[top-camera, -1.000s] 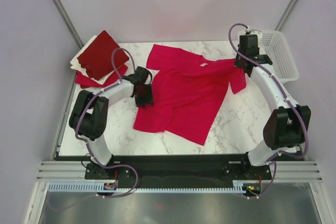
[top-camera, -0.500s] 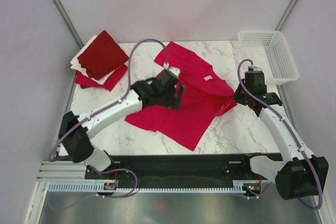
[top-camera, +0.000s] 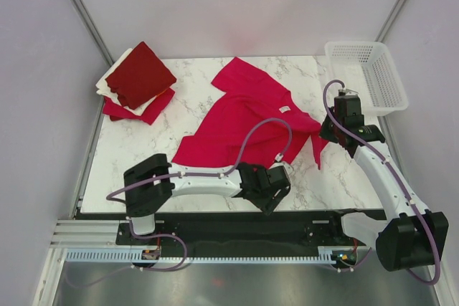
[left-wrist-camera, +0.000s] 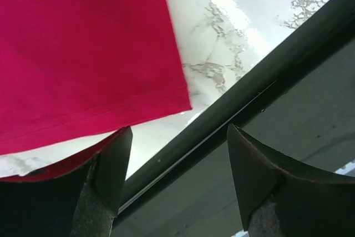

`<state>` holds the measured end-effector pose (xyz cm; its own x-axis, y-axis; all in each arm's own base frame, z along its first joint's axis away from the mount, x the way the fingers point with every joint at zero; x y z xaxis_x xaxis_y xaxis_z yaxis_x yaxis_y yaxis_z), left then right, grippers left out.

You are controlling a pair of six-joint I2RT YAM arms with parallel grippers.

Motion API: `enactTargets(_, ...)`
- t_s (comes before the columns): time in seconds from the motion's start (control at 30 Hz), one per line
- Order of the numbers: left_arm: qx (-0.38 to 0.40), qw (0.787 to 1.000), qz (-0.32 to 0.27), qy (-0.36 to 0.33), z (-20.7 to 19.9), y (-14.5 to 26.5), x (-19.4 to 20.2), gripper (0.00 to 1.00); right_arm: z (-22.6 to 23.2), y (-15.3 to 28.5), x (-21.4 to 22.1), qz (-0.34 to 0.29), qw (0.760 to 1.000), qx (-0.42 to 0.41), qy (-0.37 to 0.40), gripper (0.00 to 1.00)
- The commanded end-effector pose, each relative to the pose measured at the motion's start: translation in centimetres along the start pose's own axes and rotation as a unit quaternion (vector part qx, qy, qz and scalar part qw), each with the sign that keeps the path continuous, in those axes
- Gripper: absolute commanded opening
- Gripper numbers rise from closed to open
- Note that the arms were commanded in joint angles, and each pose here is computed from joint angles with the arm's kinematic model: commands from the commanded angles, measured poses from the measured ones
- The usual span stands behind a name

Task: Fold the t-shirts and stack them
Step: Flatten the tshirt out

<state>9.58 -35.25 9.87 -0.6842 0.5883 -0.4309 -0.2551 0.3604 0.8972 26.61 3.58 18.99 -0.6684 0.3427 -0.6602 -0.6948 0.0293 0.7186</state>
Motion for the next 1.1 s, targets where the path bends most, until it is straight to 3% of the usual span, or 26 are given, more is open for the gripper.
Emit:
enactTargets(0.0,0.013,0.999,-0.031,0.022,-2.3,-0.7,-1.9,0.76,-0.3,0.1,-0.6,-0.013,1.000,0.012,0.012,0.03)
enactTargets(0.3,-0.055,0.998,-0.010,0.018,-0.5,-3.9,0.5,0.64,-0.2,0.0,-0.6,-0.011,1.000,0.009,0.013,0.02)
enactTargets(0.33,-0.064,0.998,-0.008,0.015,-0.3,-4.4,0.6,0.60,-0.1,-0.1,-0.6,-0.010,1.000,0.008,0.014,0.02)
enactTargets(0.5,-0.081,0.997,-0.014,0.005,-0.2,-5.8,0.4,0.12,-0.2,-0.2,-0.5,-0.007,1.000,0.009,0.013,0.01)
enactTargets(0.6,-0.083,0.996,-0.012,-0.004,-0.1,-6.3,0.5,0.02,-0.1,-0.2,-0.5,-0.006,1.000,0.008,0.011,0.01)
enactTargets(0.7,-0.076,0.997,-0.023,-0.006,0.2,-4.6,0.3,0.02,0.2,-0.1,-0.6,-0.006,1.000,0.000,0.008,0.00)
enactTargets(0.77,-0.085,0.996,-0.034,0.003,1.1,-1.9,0.3,0.02,0.7,0.3,-0.7,-0.001,1.000,-0.020,0.005,0.00)
enactTargets(0.8,-0.068,0.995,-0.073,0.017,1.3,1.9,-1.1,0.02,1.3,0.9,-1.5,-0.008,0.999,-0.033,0.002,0.00)
enactTargets(0.87,-0.099,0.990,-0.096,0.022,3.0,6.4,-1.4,0.02,2.6,2.7,-3.1,-0.023,0.997,-0.071,-0.005,0.00)
enactTargets(0.97,-0.097,0.974,-0.198,0.057,5.1,16.7,-3.8,0.02,4.0,6.2,-5.0,-0.053,0.991,-0.120,-0.022,0.00)
enactTargets(1.0,-0.114,0.972,-0.196,0.054,6.4,19.1,-3.1,0.02,4.7,8.2,-6.7,-0.082,0.987,-0.138,-0.028,0.00)
enactTargets(1.07,-0.089,0.956,-0.270,0.078,8.0,26.1,-3.8,0.02,4.9,11.6,-8.1,-0.117,0.980,-0.154,-0.038,0.00)
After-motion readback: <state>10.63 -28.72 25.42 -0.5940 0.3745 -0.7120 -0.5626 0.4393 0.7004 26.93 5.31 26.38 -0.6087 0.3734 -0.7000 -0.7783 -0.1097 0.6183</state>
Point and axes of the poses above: each gripper's point midway between its finger pads, its own y axis back along the fingers, its own z axis along the line the jaws close on, x = y × z, the point moved 5 cm from there along y, back along the fingers
